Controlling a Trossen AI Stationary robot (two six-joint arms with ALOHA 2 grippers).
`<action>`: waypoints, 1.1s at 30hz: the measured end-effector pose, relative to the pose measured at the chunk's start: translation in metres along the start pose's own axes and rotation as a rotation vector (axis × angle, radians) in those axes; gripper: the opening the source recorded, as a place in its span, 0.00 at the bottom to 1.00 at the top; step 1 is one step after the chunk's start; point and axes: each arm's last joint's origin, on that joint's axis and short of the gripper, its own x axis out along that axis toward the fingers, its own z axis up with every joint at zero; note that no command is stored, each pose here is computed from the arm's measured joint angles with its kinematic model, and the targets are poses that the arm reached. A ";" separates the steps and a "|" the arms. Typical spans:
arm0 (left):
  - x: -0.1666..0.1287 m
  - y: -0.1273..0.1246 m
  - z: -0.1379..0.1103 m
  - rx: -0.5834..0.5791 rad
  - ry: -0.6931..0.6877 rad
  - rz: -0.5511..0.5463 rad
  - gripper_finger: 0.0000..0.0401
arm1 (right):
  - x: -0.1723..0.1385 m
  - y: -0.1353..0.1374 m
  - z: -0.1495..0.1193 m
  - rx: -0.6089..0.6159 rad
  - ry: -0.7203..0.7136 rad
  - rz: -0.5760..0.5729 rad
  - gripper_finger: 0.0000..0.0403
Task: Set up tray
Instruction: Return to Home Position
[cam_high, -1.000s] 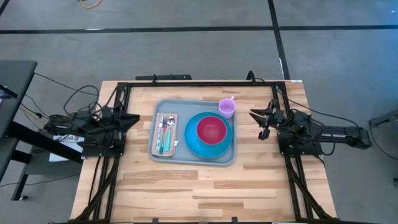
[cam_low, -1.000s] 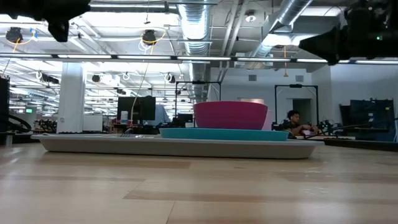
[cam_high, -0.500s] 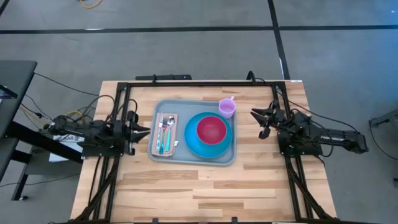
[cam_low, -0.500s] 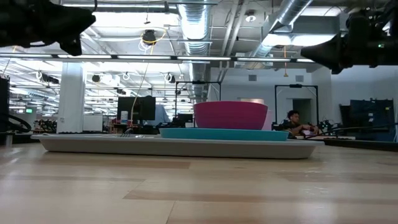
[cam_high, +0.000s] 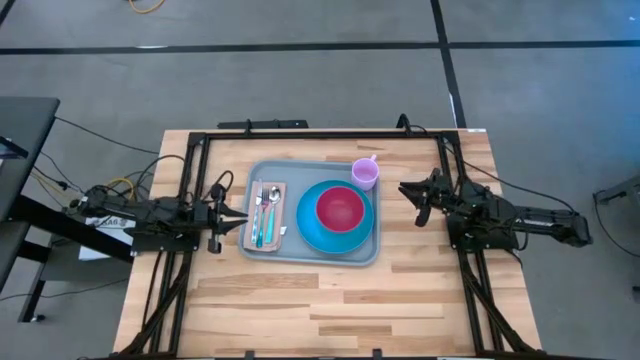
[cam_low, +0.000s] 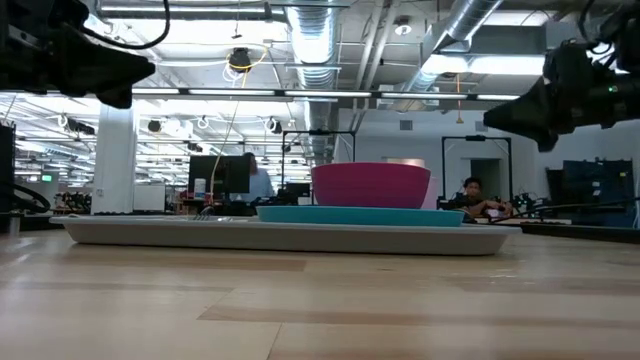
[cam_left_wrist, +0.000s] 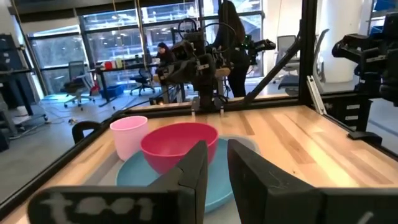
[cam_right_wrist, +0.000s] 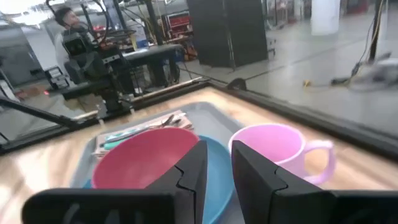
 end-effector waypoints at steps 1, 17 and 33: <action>0.000 0.000 0.000 0.002 0.000 0.000 0.13 | 0.000 0.000 -0.001 0.027 0.013 -0.002 0.17; 0.000 0.000 -0.001 -0.013 0.008 -0.002 0.13 | 0.000 0.000 -0.002 0.063 0.017 0.000 0.17; 0.000 0.000 -0.001 -0.020 0.010 -0.005 0.13 | 0.000 0.000 -0.002 0.063 0.018 -0.001 0.17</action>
